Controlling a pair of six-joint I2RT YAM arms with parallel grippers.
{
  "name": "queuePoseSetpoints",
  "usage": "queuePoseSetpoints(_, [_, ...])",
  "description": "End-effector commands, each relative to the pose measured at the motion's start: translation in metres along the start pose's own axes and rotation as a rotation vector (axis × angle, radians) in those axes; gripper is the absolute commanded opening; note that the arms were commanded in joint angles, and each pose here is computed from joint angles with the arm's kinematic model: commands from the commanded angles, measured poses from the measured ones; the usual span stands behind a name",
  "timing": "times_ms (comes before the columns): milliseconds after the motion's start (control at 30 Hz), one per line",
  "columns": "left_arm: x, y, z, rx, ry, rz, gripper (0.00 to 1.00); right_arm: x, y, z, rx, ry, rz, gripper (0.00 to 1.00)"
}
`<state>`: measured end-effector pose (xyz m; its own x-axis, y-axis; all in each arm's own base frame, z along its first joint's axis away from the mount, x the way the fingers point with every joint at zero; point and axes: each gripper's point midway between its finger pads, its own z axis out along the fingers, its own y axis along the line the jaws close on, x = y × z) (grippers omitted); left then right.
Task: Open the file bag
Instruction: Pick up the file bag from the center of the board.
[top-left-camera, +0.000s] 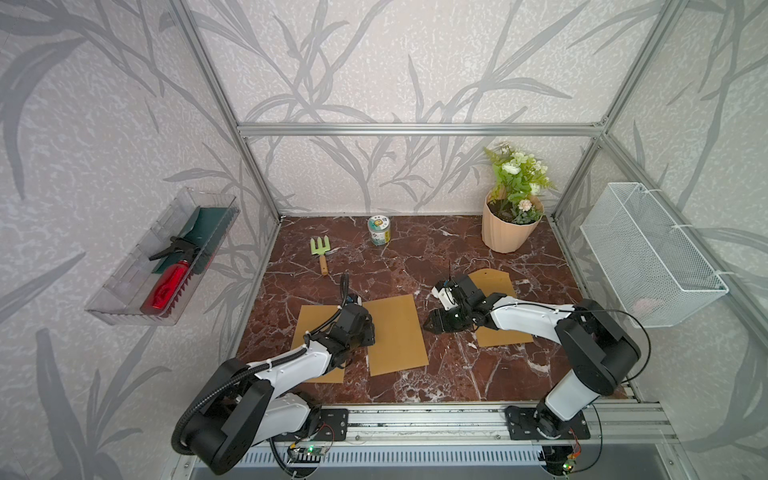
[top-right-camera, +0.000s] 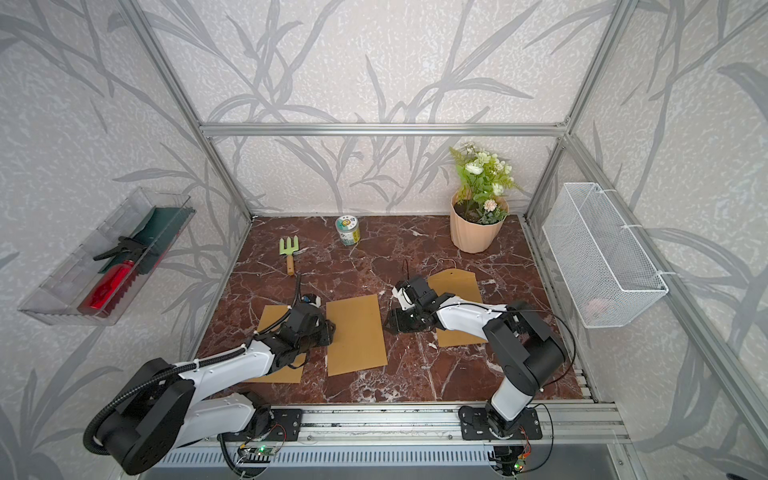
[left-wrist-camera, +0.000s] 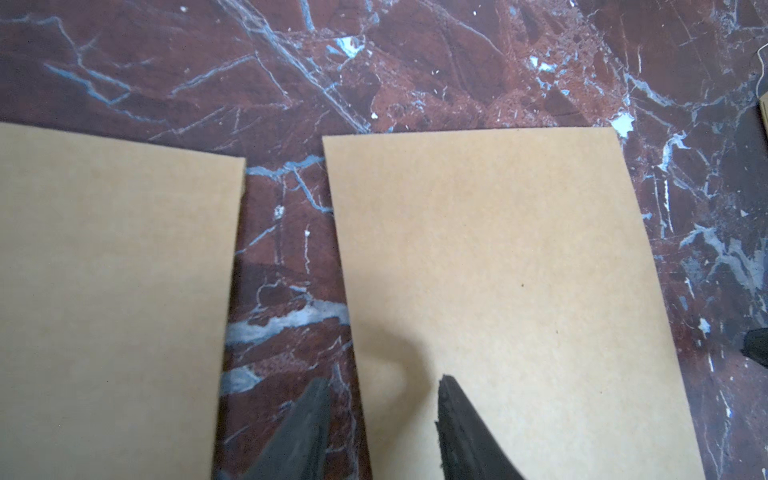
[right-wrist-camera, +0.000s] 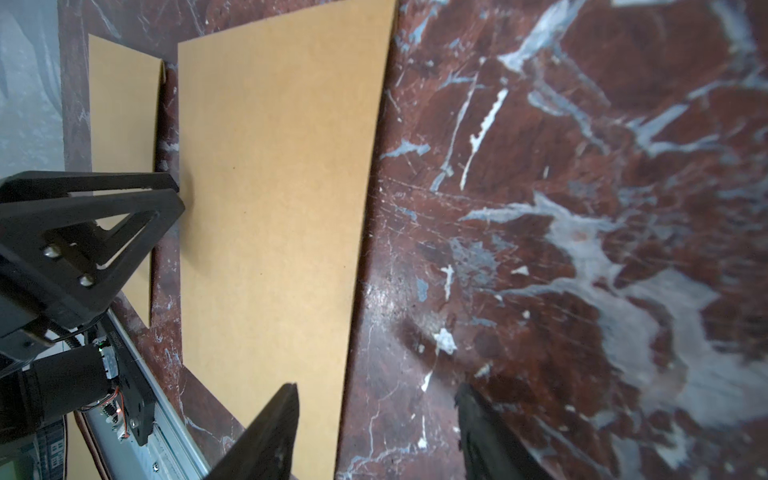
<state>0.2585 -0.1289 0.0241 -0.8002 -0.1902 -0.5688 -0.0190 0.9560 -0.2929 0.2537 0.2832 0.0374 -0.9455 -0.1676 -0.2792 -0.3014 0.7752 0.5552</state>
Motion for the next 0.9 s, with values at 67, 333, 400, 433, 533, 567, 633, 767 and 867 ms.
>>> queuePoseSetpoints(67, [0.013,0.008,0.002,-0.025,0.05,-0.032,0.4,0.001,0.005,0.01,-0.039,0.003,0.0,0.62])
queuePoseSetpoints(333, [0.018,0.008,0.005,-0.023,0.07,-0.037,0.37,0.008,0.003,0.028,-0.052,0.04,0.018,0.62])
queuePoseSetpoints(400, [0.02,0.008,0.006,-0.023,0.076,-0.04,0.37,0.009,0.004,0.031,-0.056,0.047,0.021,0.62])
queuePoseSetpoints(433, [0.02,0.008,0.006,-0.021,0.077,-0.042,0.37,0.009,0.004,0.033,-0.056,0.05,0.021,0.62])
queuePoseSetpoints(533, [0.021,0.007,0.008,-0.018,0.081,-0.044,0.36,0.011,0.005,0.037,-0.063,0.06,0.024,0.62])
queuePoseSetpoints(567, [0.022,0.008,0.009,-0.018,0.084,-0.045,0.36,0.011,0.005,0.038,-0.065,0.061,0.028,0.62])
queuePoseSetpoints(633, [0.023,0.007,0.01,-0.015,0.088,-0.046,0.36,0.012,0.005,0.04,-0.071,0.065,0.032,0.62])
queuePoseSetpoints(767, [0.025,0.006,0.012,-0.01,0.096,-0.052,0.35,0.015,0.006,0.045,-0.082,0.077,0.039,0.62])
queuePoseSetpoints(867, [0.027,0.007,0.013,-0.011,0.098,-0.056,0.35,0.016,0.008,0.049,-0.09,0.086,0.037,0.61])
